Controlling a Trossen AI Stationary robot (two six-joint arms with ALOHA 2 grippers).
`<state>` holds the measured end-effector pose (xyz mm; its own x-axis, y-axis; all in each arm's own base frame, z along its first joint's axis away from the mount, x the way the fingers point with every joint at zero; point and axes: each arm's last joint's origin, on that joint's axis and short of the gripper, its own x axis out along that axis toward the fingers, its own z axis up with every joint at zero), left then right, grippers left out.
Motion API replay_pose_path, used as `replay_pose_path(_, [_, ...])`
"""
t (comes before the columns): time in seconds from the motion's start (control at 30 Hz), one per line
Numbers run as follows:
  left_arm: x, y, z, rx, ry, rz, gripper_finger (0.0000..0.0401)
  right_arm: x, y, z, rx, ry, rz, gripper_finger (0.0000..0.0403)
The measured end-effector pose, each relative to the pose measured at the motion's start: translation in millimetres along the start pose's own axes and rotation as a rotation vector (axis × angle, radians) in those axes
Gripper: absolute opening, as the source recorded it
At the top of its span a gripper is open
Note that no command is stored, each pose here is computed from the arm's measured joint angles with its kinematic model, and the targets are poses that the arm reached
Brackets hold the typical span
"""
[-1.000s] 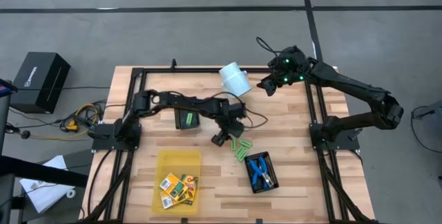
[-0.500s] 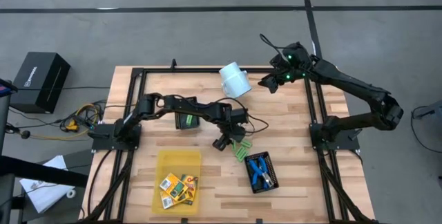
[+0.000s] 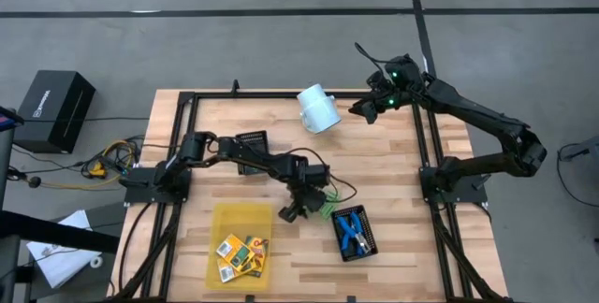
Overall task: Pick & Place School Supplies
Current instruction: Put the green eraser into the top black bin
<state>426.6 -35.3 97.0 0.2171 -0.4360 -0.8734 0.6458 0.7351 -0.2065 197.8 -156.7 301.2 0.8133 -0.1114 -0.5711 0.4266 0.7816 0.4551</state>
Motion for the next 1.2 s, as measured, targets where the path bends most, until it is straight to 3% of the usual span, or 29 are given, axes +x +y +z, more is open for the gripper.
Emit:
replay_pose_path(0.13, [1.1,1.8,-0.6,-0.095,-0.025,0.003,0.0124,-1.2,-1.6,3.0,0.004,-0.026,0.005,0.0169])
replay_pose_path(0.33, [1.3,4.8,-1.4,-0.131,-0.017,0.059,0.0013,-4.4,-7.1,4.7,0.019,-0.037,0.006,0.0166])
replay_pose_path(0.67, [-6.3,15.2,-5.0,-0.155,-0.01,0.12,0.0001,-7.1,-11.4,5.8,0.031,-0.042,0.018,0.0162])
replay_pose_path(0.83, [-32.7,23.8,1.4,-0.194,-0.04,0.214,0.0004,-7.1,-11.1,6.8,0.025,-0.051,0.02,0.016])
replay_pose_path(0.9, [-49.6,30.7,-0.3,-0.34,-0.058,0.283,0.0008,-7.1,-11.0,7.4,0.022,-0.057,0.021,0.0161])
replay_pose_path(0.97, [-71.5,40.4,-3.2,-0.564,-0.143,0.297,0.0015,-7.2,-10.8,8.2,0.018,-0.064,0.023,0.0162])
replay_pose_path(1.1, [-101.2,51.9,-14.1,-0.992,-0.301,0.153,0.0043,-7.3,-10.1,10.0,0.008,-0.079,0.037,0.0159])
replay_pose_path(1.2, [-111.7,49.0,-13.5,-1.128,-0.338,0.117,0.008,-7.6,-9.2,11.4,0.0,-0.089,0.058,0.0156])
